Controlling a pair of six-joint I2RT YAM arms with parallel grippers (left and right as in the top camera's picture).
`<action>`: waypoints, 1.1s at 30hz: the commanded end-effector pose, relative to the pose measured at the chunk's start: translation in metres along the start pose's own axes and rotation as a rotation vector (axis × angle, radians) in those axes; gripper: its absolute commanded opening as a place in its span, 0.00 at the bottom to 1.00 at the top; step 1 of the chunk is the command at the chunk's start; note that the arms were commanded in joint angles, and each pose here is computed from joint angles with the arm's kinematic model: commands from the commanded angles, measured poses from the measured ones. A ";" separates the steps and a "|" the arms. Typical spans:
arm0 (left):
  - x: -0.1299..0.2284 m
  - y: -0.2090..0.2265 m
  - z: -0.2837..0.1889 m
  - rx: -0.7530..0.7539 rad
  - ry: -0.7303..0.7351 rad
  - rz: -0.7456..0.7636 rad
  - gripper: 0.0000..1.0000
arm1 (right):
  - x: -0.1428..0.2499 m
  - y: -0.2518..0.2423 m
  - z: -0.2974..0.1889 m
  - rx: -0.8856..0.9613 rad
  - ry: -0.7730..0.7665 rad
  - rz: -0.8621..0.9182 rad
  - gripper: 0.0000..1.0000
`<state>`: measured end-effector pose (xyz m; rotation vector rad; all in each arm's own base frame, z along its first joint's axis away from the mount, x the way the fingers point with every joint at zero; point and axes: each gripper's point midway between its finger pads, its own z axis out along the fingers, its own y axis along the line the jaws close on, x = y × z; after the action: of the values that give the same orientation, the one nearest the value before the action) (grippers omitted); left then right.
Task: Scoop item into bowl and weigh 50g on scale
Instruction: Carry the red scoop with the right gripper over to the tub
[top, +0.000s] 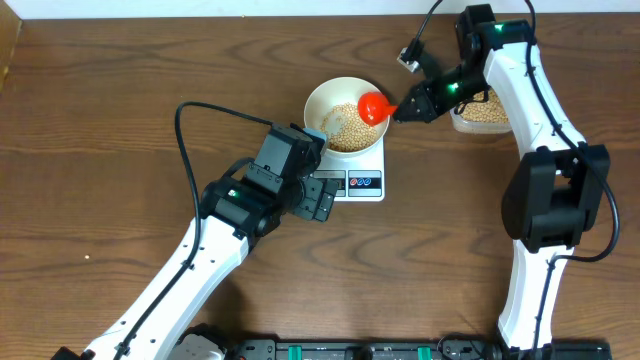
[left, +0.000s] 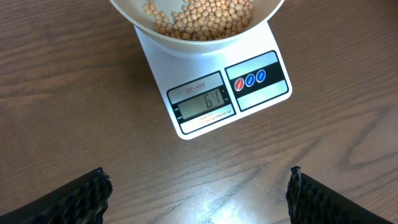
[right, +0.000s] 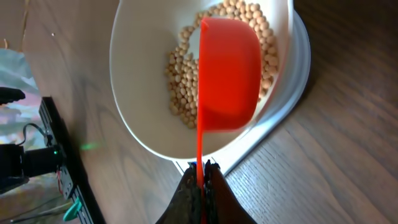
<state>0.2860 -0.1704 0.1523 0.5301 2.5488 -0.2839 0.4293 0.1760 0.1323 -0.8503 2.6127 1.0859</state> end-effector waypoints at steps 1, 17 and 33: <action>-0.001 0.004 -0.002 -0.017 -0.008 0.000 0.92 | -0.014 0.020 -0.012 -0.060 -0.071 -0.043 0.01; -0.001 0.004 -0.002 -0.017 -0.008 0.000 0.93 | -0.018 0.048 -0.097 -0.117 -0.253 -0.093 0.01; -0.001 0.004 -0.002 -0.017 -0.008 0.000 0.93 | 0.044 -0.012 -0.198 0.130 -0.328 0.078 0.01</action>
<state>0.2860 -0.1704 0.1523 0.5301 2.5488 -0.2839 0.4127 0.0386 0.2435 -0.5114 2.4116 1.0867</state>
